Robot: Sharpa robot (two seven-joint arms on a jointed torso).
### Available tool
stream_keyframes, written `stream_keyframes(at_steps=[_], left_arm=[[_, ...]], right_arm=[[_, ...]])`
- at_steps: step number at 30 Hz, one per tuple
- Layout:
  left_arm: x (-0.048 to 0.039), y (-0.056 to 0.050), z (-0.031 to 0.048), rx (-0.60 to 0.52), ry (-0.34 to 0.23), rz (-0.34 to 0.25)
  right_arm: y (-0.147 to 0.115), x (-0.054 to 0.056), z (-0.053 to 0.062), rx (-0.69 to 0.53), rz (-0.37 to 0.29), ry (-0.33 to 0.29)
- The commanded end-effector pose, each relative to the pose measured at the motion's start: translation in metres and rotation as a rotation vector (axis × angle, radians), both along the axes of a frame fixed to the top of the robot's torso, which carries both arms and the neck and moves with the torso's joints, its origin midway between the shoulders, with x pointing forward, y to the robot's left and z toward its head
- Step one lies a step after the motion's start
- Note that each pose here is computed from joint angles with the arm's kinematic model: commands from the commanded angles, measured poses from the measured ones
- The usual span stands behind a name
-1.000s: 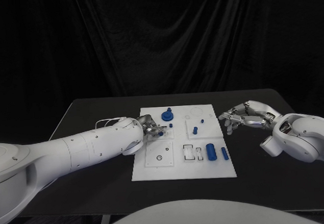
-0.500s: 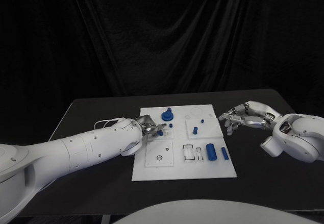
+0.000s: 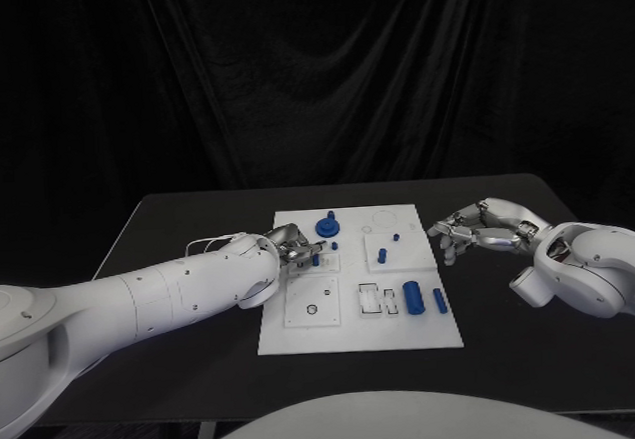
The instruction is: Assemble the parts on the task board
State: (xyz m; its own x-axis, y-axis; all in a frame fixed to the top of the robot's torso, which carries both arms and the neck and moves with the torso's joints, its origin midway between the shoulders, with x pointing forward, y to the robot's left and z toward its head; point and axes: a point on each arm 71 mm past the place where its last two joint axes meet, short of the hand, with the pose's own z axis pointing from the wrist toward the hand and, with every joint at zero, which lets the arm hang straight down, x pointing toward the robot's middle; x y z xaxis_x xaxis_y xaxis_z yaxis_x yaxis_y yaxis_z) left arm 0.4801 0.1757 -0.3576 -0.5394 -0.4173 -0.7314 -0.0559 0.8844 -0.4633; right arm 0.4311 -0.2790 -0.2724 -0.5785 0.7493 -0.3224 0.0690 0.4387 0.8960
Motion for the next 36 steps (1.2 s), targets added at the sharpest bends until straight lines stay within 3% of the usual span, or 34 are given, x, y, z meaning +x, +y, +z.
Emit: stream_keyframes(at_steps=[1,17,36], left_arm=[[0.0001,-0.004,0.0011,-0.027,-0.015,-0.026],[-0.0002,0.002,-0.0022,0.011,0.026,0.006],[-0.0037,0.015,0.0117,-0.015,-0.137,0.022]], right_arm=[[0.000,-0.001,-0.002,-0.005,0.004,0.014],[0.000,-0.002,-0.001,-0.005,0.004,0.015],[-0.001,-0.002,-0.002,-0.006,0.002,0.014]])
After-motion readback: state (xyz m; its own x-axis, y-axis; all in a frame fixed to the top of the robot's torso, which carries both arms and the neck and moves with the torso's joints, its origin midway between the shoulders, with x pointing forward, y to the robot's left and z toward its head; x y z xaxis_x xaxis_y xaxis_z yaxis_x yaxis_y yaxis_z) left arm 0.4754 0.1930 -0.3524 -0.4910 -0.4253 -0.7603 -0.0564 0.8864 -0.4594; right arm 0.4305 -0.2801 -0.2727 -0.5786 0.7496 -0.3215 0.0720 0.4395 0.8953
